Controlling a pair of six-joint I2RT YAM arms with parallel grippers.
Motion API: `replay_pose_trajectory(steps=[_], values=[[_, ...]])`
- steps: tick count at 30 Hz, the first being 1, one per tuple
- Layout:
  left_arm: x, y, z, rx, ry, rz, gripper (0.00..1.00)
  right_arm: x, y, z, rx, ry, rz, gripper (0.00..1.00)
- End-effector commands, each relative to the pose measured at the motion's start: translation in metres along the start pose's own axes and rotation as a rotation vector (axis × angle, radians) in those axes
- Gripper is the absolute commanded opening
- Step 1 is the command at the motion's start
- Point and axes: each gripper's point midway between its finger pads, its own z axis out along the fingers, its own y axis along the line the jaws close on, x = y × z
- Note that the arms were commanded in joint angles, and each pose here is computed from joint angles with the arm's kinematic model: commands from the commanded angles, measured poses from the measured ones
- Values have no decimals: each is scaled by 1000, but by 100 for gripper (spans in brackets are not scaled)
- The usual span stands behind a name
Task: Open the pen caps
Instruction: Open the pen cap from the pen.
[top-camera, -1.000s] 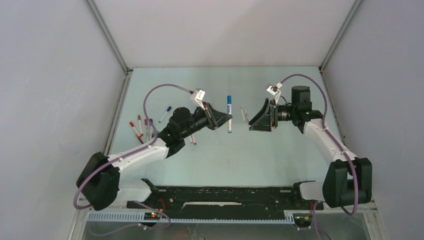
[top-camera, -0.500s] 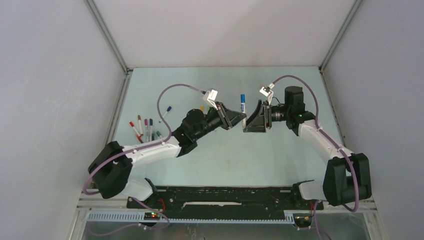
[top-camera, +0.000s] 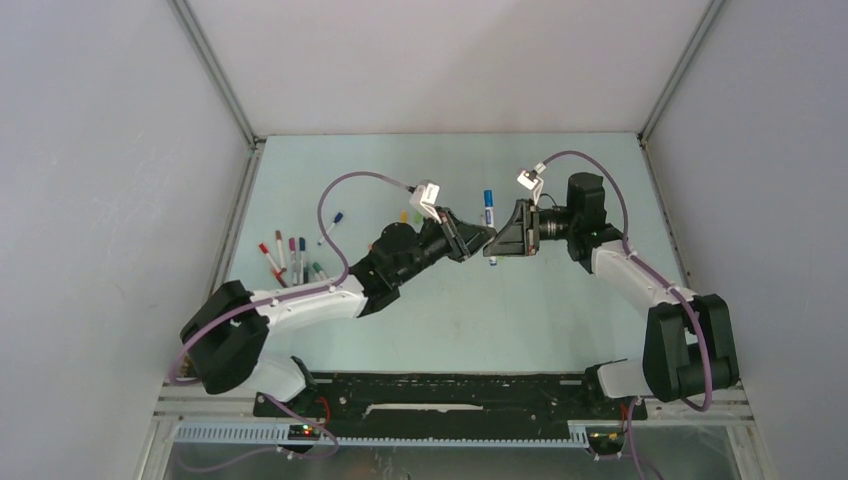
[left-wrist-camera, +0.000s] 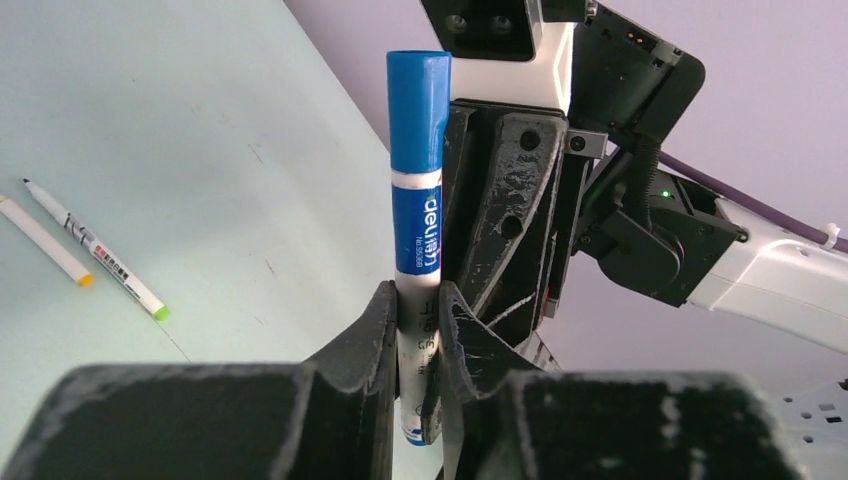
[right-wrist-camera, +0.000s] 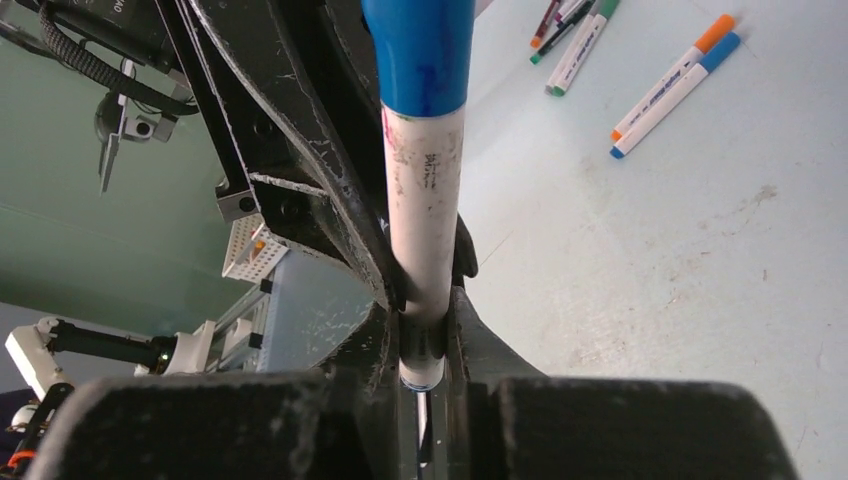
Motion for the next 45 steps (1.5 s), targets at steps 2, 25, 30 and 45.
replay_pose_trajectory(steps=[2,25,30,45], values=[[-38,-33,2,47,-72,52,22,-1,10,3,-53,19,-48,0],[-73,-31,-25,191,0,46,66,18,31,2,-214,98,-158,0],[-70,-37,-15,241,8,14,65,19,29,3,-216,102,-146,0],[-69,-50,-4,314,16,-32,45,20,23,6,-204,105,-123,0]])
